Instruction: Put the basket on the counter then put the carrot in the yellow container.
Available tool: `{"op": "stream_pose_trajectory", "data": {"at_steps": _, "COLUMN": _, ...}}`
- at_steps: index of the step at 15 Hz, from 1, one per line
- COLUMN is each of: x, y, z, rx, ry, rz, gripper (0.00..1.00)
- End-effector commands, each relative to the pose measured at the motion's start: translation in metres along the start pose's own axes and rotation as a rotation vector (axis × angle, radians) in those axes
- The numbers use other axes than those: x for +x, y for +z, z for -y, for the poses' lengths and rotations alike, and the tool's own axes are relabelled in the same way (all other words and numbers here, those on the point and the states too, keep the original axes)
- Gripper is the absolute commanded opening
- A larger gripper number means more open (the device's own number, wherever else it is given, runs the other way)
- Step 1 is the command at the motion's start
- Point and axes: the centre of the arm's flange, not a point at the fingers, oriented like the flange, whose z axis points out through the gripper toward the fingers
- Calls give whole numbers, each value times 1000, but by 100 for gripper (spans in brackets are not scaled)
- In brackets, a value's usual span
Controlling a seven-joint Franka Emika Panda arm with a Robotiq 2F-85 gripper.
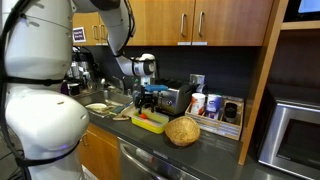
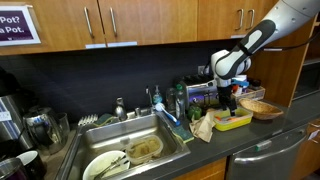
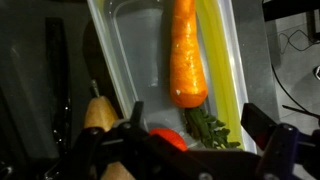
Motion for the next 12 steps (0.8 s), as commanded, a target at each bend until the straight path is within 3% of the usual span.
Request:
{"op": "stream_pose_trajectory", "data": {"at_steps": 1, "x": -9, "y": -22, "z": 20, "rx": -15, "ry": 94, "rz": -8, "gripper": 100}}
{"op": "stream_pose_trajectory", "data": {"at_steps": 7, "x": -28, "y": -43, "z": 49, "rx": -79, "ry": 333, "rz": -89, "gripper": 100}}
{"op": "stream_pose_trajectory", "data": {"at_steps": 12, "x": -46, "y": -56, "z": 62, "rx": -43, "ry": 561, "rz": -242, "gripper": 100}}
